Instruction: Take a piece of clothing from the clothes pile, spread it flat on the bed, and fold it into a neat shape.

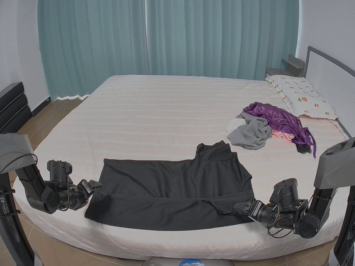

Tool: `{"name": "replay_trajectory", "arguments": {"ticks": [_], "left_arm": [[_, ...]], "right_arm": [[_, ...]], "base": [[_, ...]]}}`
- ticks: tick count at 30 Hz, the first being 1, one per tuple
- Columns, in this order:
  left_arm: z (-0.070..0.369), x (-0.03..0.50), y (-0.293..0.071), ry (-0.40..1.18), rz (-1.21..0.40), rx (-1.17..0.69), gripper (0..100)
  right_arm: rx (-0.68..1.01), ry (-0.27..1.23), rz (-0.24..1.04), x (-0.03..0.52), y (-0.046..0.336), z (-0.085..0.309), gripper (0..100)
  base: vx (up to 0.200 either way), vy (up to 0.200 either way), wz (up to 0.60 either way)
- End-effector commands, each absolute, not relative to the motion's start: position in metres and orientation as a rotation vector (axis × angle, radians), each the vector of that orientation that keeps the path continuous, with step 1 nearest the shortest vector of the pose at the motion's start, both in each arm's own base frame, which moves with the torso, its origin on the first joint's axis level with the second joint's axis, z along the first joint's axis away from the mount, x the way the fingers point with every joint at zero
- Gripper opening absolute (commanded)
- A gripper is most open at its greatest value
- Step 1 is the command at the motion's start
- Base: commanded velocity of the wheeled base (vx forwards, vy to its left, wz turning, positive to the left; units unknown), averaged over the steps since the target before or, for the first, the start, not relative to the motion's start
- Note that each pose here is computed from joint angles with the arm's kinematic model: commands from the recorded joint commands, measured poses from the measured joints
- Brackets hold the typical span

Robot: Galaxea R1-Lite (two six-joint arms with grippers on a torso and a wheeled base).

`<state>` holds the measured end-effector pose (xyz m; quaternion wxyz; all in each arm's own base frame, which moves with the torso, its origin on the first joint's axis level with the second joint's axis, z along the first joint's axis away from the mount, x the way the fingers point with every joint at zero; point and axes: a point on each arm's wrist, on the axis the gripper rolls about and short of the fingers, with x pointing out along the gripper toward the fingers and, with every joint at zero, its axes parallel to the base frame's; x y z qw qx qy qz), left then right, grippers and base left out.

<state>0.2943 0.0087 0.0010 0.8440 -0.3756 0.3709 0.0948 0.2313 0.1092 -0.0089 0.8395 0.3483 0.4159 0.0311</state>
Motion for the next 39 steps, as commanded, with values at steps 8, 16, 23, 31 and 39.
{"name": "replay_trajectory", "arguments": {"ticks": [8, 16, 23, 31, 39], "left_arm": [[-0.003, 0.298, 0.009, 0.789, 0.201, -0.804, 100], [-0.003, 0.299, 0.009, 0.788, 0.202, -0.806, 100], [-0.007, 0.299, 0.009, 0.799, 0.207, -0.806, 100], [-0.007, 0.299, 0.009, 0.797, 0.209, -0.806, 100], [-0.006, 0.3, 0.011, 0.791, 0.213, -0.808, 100]], "right_arm": [[0.731, 0.864, 0.028, 0.244, 0.114, -0.024, 100], [0.745, 0.829, -0.048, 0.257, 0.103, -0.032, 100], [0.767, 0.804, -0.088, 0.26, 0.09, -0.031, 100], [0.793, 0.781, -0.143, 0.264, 0.073, -0.03, 100], [0.81, 0.76, -0.155, 0.261, 0.064, -0.021, 100]], "base": [[0.0, 0.0, 0.0], [0.0, 0.0, 0.0], [0.0, 0.0, 0.0], [0.0, 0.0, 0.0], [0.0, 0.0, 0.0]]}}
